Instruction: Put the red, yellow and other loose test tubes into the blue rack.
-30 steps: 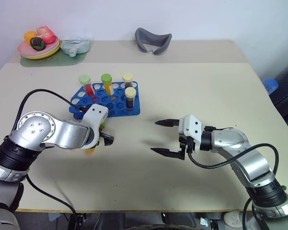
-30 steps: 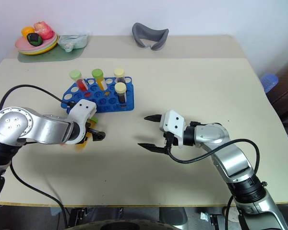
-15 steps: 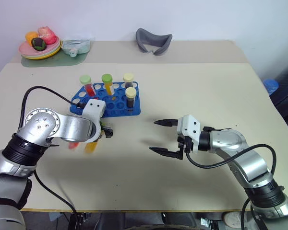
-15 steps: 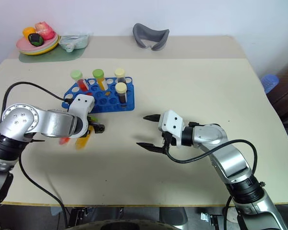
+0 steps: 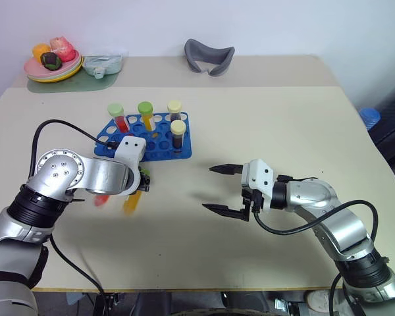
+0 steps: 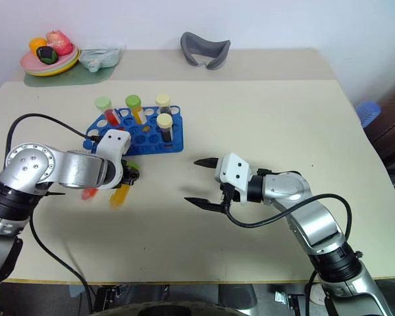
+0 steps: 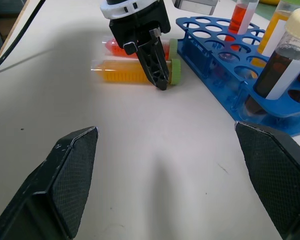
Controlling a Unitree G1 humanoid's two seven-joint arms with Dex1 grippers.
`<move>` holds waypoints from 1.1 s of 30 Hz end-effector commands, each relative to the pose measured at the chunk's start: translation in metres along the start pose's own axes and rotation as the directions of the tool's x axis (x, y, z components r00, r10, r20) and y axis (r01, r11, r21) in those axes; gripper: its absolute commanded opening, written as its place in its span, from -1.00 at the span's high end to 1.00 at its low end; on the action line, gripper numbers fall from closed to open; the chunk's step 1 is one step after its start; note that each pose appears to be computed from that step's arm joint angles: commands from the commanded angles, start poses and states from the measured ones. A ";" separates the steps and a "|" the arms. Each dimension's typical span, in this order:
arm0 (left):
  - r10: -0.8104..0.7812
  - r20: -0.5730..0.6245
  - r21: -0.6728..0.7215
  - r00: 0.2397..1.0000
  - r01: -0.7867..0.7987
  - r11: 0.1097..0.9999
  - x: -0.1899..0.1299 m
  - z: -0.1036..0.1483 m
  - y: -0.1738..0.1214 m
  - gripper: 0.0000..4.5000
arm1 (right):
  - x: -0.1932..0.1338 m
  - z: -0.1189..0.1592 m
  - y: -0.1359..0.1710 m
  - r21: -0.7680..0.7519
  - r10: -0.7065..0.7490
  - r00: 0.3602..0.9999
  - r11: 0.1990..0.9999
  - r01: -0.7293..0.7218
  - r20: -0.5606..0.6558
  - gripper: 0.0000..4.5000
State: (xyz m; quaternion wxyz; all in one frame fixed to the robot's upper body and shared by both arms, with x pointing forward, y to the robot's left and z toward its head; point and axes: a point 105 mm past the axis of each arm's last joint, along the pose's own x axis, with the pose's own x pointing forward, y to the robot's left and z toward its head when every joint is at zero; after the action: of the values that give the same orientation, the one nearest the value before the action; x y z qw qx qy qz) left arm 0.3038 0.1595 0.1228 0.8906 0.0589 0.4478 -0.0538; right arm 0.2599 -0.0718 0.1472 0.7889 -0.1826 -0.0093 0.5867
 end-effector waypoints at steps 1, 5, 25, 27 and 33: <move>0.017 0.016 -0.018 1.000 -0.017 1.000 -0.002 0.001 0.004 0.61 | 0.001 0.011 0.005 -0.039 0.014 1.000 0.999 -0.013 0.025 -1.00; 0.015 0.021 -0.026 1.000 -0.014 1.000 -0.002 0.000 0.003 0.63 | 0.003 0.012 0.001 -0.039 0.016 1.000 0.999 -0.015 0.027 -1.00; -0.175 0.837 0.127 0.518 0.126 0.984 -0.087 0.027 0.028 0.63 | 0.013 0.006 -0.009 0.107 -0.077 0.994 0.992 0.069 0.075 -1.00; -0.141 0.888 0.129 0.437 0.055 0.990 -0.091 0.037 0.033 0.63 | 0.015 0.001 -0.012 0.156 -0.110 0.991 0.983 0.096 0.082 -1.00; -0.088 0.959 0.110 0.270 -0.069 0.991 -0.084 0.065 0.027 0.63 | 0.021 -0.015 -0.022 0.269 -0.285 0.954 0.930 0.252 0.092 -1.00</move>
State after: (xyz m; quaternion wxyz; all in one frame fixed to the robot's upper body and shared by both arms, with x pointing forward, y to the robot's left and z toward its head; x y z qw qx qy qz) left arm 0.3086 0.1828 0.2247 0.9795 0.0496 -0.1566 -0.1167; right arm 0.2862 -0.0581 0.1276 0.8628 -0.0441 0.0136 0.5034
